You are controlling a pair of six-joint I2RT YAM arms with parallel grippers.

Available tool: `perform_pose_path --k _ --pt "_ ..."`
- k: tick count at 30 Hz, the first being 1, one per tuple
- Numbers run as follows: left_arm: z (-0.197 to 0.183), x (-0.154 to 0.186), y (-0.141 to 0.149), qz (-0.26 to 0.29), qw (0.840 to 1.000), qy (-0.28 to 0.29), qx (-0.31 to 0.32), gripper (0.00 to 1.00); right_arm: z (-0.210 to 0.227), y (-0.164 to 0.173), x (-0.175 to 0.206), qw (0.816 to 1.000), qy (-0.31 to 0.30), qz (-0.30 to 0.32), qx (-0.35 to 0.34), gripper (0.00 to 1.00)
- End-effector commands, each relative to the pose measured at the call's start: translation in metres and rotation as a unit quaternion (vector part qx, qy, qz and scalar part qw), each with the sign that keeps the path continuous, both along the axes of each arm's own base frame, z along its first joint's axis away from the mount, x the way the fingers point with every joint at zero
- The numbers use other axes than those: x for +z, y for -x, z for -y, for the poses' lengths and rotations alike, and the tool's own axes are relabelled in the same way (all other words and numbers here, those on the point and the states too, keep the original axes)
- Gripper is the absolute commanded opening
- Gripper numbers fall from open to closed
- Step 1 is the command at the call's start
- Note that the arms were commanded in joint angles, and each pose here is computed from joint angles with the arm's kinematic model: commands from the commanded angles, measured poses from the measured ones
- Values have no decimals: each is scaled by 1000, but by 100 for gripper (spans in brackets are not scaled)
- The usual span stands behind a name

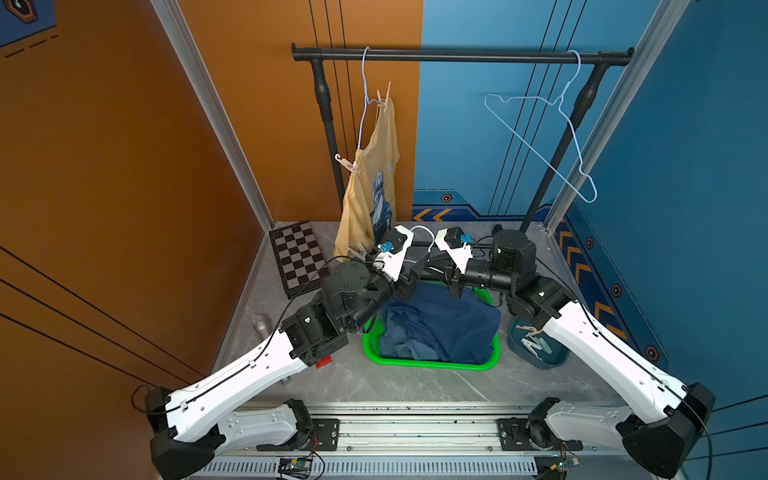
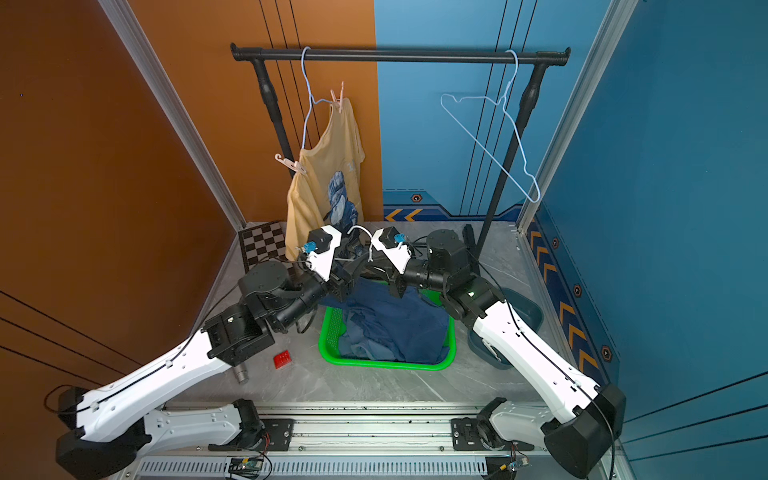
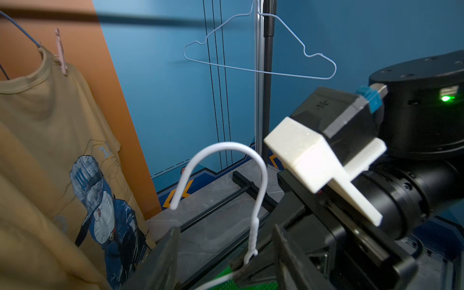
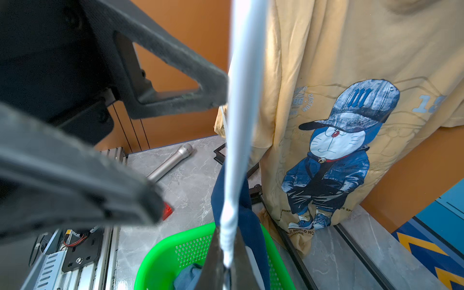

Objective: Remove the clothespins securing t-shirts to the hanger
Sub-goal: Adjust the hanger, then remove the clothespin from the hanger.

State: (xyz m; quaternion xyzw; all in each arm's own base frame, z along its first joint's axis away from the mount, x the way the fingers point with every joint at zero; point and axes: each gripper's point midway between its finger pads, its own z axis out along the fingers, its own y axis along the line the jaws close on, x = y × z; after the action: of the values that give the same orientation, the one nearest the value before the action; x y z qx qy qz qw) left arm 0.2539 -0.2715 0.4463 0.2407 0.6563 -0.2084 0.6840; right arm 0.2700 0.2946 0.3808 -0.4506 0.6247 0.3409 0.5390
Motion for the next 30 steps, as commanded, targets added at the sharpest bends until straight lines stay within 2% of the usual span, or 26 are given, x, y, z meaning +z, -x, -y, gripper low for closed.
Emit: perform_pose_path --k 1,5,8,12,17,22,25,30 --pt "-26 1 5 4 1000 -23 19 64 8 18 26 998 2 31 55 0" --pt "-48 -3 15 2 999 -50 14 67 24 29 45 995 1 45 90 0" --pt "-60 -4 23 4 998 -64 0 69 29 42 45 992 15 67 103 0" --pt "-66 -10 36 4 995 -86 -41 73 33 53 29 992 24 55 114 0" --pt "-73 -36 55 17 987 -133 -88 77 47 67 7 991 44 70 103 0" --pt "-68 -66 83 35 969 -178 -170 81 52 80 -14 991 55 67 105 0" --pt "-66 -86 93 24 956 -207 -205 81 54 87 -24 990 60 66 112 0" --pt "-63 -113 96 12 938 -256 -233 81 54 94 -38 988 73 61 123 0"
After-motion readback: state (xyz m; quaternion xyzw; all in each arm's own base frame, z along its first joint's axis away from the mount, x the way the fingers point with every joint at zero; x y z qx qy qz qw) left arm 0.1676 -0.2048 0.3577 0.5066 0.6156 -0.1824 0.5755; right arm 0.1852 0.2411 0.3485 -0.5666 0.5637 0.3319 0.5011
